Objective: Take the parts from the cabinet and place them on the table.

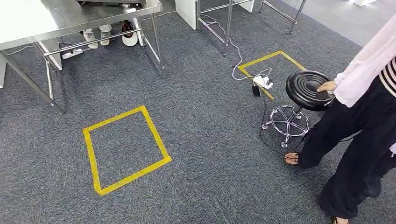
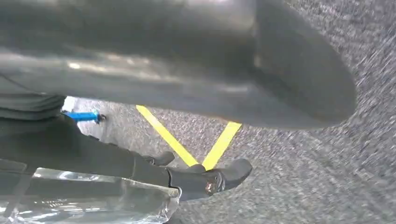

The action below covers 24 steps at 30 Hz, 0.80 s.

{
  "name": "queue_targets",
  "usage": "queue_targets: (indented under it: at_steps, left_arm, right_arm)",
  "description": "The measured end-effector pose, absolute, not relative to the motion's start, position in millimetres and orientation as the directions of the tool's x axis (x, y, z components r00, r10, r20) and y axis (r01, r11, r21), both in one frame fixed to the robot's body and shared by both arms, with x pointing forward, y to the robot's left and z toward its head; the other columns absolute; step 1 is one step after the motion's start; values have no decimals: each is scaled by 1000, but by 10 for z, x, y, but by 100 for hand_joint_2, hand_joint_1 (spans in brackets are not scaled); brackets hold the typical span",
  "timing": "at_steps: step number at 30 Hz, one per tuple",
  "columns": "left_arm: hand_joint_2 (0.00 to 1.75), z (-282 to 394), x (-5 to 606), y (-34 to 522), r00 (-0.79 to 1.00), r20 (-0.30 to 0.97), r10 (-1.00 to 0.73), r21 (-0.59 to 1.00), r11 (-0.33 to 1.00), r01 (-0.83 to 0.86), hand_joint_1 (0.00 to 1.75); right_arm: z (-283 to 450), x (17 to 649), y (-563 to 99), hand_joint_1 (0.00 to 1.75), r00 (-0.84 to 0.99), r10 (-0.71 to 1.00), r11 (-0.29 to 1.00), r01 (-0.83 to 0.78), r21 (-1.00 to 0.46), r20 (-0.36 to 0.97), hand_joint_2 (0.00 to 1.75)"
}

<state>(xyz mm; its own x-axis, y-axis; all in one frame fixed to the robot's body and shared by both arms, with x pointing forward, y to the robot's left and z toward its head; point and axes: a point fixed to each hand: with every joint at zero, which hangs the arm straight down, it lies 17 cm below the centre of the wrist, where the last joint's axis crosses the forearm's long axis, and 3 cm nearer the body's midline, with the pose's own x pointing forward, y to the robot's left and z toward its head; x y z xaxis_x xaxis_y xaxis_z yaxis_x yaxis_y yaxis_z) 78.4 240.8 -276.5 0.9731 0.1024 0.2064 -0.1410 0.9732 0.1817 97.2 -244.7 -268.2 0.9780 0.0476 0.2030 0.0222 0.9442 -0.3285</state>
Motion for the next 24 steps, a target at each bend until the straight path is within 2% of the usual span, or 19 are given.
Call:
queue_targets:
  at_steps: [10, 24]
  left_arm:
    - [0, -2763, 759, 2313, 981, 177, 83, 177, 977, -115, 0]
    - [0, -2753, 763, 2215, 986, 144, 78, 173, 980, -103, 0]
  right_arm:
    - [-2708, 814, -2491, 0, 990, -5, 941, 52, -333, 142, 0]
    - [-2706, 797, -2539, 0, 991, -24, 935, 68, -348, 129, 0]
